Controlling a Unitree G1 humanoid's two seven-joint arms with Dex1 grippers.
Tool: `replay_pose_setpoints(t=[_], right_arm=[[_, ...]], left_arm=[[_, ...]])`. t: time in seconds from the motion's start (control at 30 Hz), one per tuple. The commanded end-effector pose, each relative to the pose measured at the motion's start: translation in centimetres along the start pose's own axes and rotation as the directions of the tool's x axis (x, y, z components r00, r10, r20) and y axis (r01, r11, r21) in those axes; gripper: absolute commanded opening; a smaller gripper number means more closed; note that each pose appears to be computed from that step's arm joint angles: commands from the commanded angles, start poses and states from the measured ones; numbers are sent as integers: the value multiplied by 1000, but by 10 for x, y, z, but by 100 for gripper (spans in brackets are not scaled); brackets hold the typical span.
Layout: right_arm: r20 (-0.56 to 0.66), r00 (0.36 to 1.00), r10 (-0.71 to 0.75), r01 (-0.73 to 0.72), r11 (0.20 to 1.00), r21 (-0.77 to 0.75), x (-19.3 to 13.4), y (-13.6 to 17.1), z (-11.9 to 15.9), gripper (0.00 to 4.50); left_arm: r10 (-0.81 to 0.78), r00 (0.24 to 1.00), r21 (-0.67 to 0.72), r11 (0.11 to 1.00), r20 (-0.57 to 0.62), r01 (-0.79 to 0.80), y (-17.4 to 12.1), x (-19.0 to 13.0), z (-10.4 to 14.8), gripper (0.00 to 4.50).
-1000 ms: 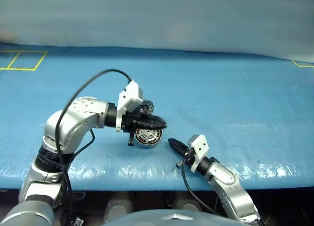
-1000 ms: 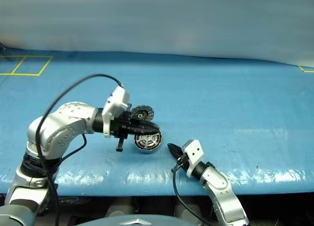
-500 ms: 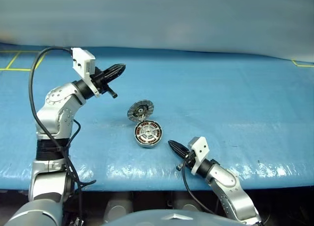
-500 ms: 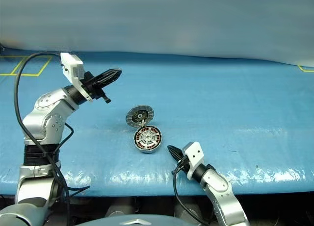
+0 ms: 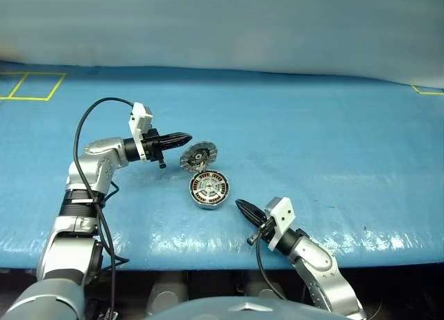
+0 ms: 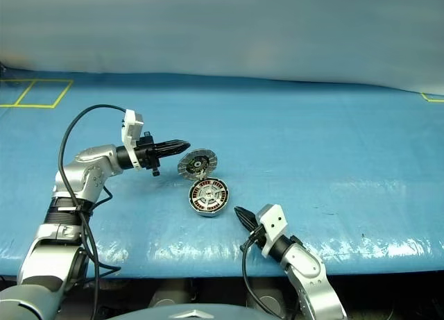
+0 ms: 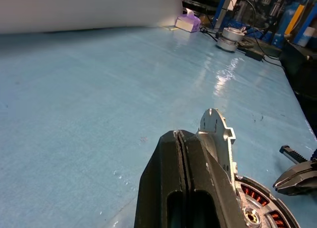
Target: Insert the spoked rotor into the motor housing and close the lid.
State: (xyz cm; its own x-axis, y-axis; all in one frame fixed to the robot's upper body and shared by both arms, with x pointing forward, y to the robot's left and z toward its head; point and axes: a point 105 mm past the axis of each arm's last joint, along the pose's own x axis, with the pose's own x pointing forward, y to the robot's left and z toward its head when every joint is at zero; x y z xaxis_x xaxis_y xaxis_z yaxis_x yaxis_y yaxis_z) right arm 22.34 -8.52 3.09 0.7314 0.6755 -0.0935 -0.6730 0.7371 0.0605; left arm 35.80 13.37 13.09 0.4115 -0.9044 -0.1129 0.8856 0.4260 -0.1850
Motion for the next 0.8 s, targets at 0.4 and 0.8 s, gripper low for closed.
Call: replay_pose_setpoints(t=[0.4,0.8], right_arm=[[39,997,-62,63,998,-30,0,-4,11,0],[17,997,-70,70,997,-37,3,-9,7,0]], left_arm=[[-259,965,-86,963,-40,255,-29,21,3,3],[-337,931,-166,935,-143,313,-56,16,-27,3]])
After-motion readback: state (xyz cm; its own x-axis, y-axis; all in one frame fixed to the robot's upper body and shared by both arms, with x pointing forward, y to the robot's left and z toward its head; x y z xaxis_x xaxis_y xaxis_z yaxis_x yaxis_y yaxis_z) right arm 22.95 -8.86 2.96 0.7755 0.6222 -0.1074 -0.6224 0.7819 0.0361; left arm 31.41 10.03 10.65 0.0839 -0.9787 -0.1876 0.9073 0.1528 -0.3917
